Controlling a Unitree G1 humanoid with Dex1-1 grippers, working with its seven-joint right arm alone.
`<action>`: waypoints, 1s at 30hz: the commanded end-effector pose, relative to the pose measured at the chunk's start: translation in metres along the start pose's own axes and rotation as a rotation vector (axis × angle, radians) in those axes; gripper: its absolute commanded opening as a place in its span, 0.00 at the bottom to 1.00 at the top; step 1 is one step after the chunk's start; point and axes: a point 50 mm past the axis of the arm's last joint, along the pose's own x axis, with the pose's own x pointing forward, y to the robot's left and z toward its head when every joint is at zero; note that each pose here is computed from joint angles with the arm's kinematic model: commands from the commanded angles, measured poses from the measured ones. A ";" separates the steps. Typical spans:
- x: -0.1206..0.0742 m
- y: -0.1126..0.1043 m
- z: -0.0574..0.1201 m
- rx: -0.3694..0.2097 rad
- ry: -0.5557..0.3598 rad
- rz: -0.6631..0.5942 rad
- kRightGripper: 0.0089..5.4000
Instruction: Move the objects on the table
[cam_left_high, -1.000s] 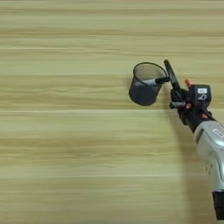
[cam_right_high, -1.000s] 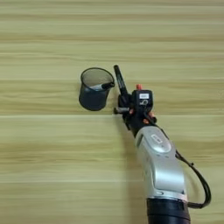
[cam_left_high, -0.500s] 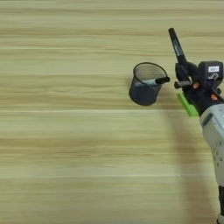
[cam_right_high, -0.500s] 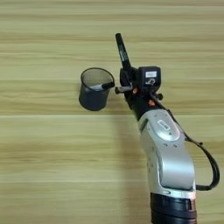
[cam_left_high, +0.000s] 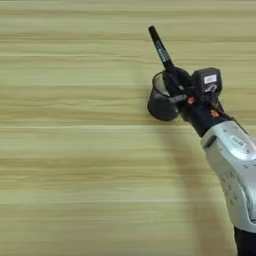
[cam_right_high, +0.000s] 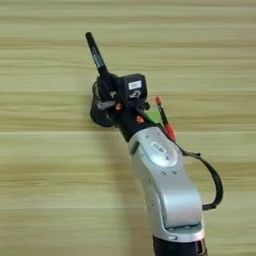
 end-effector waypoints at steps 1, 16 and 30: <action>0.005 0.016 0.010 -0.003 -0.065 0.062 0.20; 0.009 0.030 -0.042 0.084 0.107 0.071 0.20; 0.004 0.013 -0.080 0.073 0.224 -0.027 0.20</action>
